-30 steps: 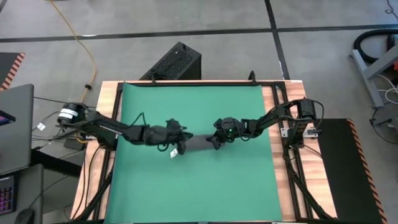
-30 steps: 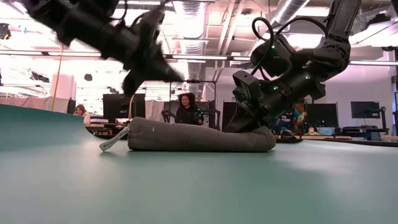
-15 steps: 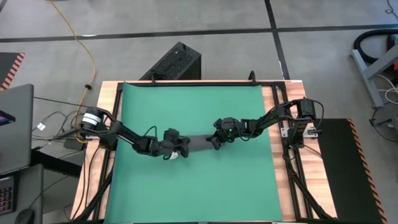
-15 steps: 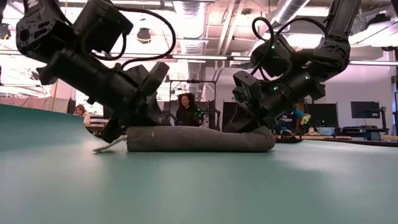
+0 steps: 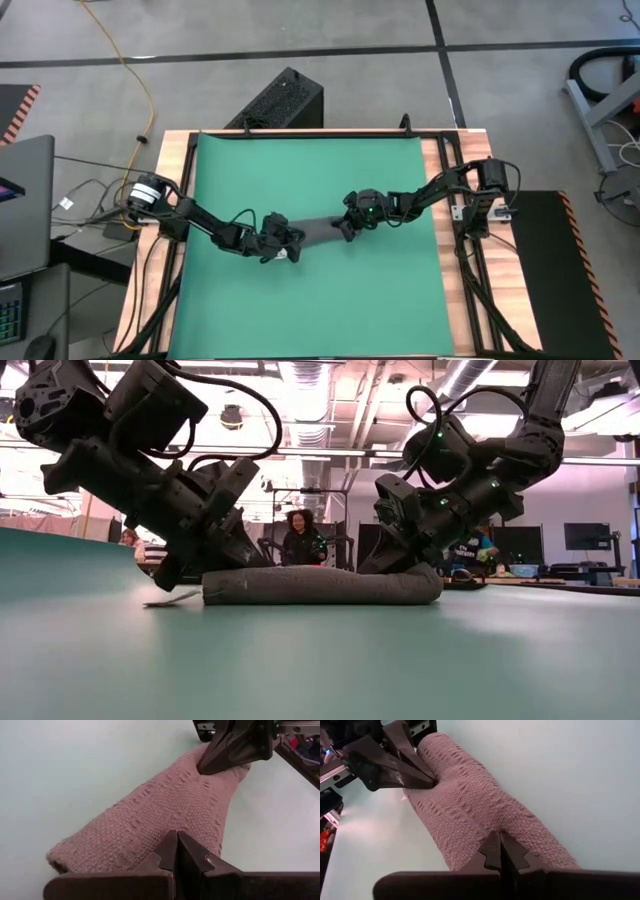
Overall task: Roll towel into tight, uniform cylinder
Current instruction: Roll the gray towel, then return to Home Position
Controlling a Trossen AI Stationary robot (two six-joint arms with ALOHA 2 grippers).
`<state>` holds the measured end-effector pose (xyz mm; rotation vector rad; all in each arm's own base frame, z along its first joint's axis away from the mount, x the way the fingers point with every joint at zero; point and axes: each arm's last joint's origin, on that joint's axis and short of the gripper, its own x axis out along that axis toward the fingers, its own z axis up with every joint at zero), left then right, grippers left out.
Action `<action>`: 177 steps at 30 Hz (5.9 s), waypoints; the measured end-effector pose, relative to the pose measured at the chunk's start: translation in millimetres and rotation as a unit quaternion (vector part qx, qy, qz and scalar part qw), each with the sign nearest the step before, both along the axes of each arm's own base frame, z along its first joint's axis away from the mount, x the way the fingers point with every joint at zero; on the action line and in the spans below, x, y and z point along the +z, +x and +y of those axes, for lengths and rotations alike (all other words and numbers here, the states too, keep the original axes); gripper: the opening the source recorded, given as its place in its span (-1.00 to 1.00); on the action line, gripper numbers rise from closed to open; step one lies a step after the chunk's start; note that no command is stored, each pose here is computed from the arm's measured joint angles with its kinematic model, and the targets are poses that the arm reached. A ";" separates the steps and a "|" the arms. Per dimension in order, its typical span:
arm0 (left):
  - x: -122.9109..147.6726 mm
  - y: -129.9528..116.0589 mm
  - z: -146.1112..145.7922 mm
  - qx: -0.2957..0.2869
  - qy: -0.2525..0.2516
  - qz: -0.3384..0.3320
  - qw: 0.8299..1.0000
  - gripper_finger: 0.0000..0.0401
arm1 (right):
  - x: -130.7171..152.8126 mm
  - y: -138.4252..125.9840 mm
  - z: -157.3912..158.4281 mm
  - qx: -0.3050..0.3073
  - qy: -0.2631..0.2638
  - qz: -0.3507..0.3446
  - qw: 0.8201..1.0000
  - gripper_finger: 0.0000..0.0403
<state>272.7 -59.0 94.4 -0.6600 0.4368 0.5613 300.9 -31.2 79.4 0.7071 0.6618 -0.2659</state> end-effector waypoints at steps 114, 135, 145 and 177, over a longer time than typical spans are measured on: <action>93.9 -153.9 45.6 -0.127 0.131 -0.346 0.920 -1.00 | 135.6 -219.9 22.5 0.003 -0.237 -0.338 0.911 -0.86; 80.7 -152.8 45.7 -0.135 0.149 -0.282 0.938 -1.00 | 88.6 -202.7 20.7 0.007 -0.252 -0.320 0.913 -0.86; 74.7 -152.5 45.3 -0.147 0.148 -0.255 0.944 -1.00 | 88.6 -202.7 20.8 0.009 -0.252 -0.321 0.913 -0.86; 45.1 -156.9 46.1 -0.182 0.155 -0.081 0.968 -1.00 | 88.0 -202.6 21.0 0.012 -0.251 -0.321 0.913 -0.86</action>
